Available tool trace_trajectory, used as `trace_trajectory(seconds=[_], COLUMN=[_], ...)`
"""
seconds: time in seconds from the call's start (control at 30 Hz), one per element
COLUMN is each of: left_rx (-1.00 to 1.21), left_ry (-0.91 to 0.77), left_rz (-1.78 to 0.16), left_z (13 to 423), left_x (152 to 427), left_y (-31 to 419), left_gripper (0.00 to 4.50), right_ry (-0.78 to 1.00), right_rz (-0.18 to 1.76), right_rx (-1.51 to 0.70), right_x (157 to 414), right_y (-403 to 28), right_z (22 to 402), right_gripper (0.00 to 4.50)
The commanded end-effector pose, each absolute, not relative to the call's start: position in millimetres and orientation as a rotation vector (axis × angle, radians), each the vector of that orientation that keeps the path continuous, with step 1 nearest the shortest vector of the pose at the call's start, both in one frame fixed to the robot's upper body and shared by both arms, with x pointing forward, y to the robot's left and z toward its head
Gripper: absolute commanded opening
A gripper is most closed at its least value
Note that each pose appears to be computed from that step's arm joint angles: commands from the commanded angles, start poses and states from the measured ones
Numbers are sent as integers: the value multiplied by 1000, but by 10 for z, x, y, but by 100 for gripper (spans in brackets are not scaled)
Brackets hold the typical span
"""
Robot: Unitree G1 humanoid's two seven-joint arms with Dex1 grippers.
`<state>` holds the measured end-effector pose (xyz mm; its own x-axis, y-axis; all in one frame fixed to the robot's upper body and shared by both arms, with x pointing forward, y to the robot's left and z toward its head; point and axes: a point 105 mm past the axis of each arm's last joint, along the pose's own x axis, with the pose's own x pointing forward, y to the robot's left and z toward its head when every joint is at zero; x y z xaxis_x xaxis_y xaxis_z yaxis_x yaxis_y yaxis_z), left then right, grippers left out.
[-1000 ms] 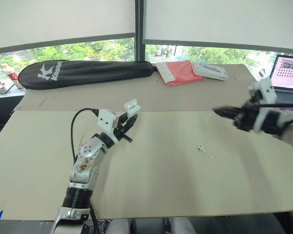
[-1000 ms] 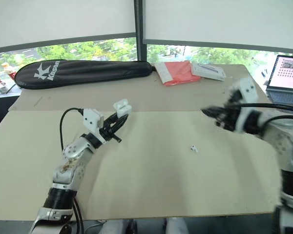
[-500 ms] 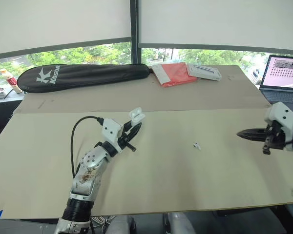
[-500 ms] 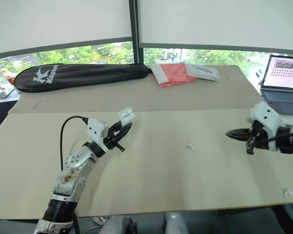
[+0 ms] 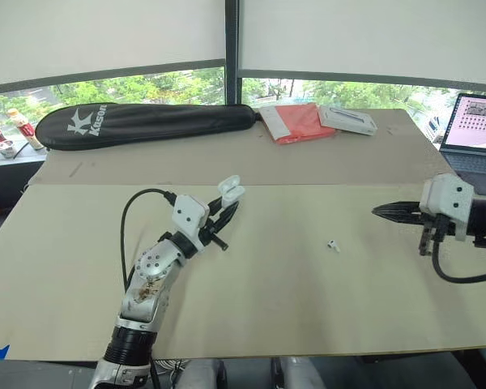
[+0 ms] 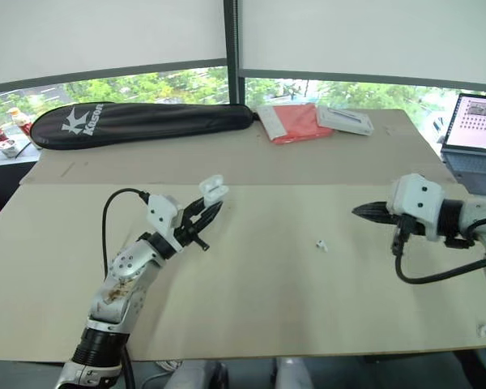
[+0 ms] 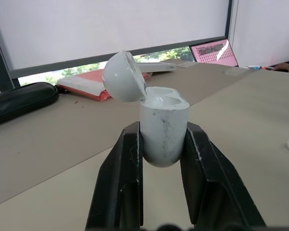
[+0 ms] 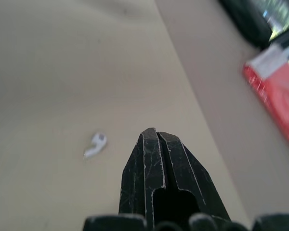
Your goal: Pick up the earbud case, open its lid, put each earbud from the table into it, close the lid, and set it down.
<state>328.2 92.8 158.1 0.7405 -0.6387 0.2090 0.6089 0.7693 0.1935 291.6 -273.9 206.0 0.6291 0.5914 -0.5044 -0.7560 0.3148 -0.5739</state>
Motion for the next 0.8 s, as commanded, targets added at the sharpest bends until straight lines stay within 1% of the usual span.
trace_trajectory(seconds=[0.03,0.2,0.27,0.33,0.4,0.6,0.7,0.8], left_rx=[110,88,78,66,53,32,27,27], left_ry=[-314,-304,-297,-289,-278,-231,-212,-205], left_rz=[-716,-745,-754,-760,-759,-745,-743,-741], left_z=[1673,1652,1640,1632,1625,1564,1541,1542], left_x=[3159,3035,3004,2966,2914,2768,2725,2718], left_y=[851,723,675,647,637,656,661,670], left_gripper=[56,56,56,56,56,56,56,56], right_ry=[357,551,659,803,863,929,926,914], right_rz=[870,872,856,712,478,33,-116,-189], right_rx=[-890,-957,-913,-782,-576,-190,-36,65], right_x=[2719,2467,2355,2258,2184,1836,1704,1663], right_y=[-3129,-3540,-3695,-3935,-4159,-4493,-4548,-4523], right_z=[2147,2035,1952,1858,1798,1684,1616,1555], right_gripper=[63,229,295,369,369,369,369,369])
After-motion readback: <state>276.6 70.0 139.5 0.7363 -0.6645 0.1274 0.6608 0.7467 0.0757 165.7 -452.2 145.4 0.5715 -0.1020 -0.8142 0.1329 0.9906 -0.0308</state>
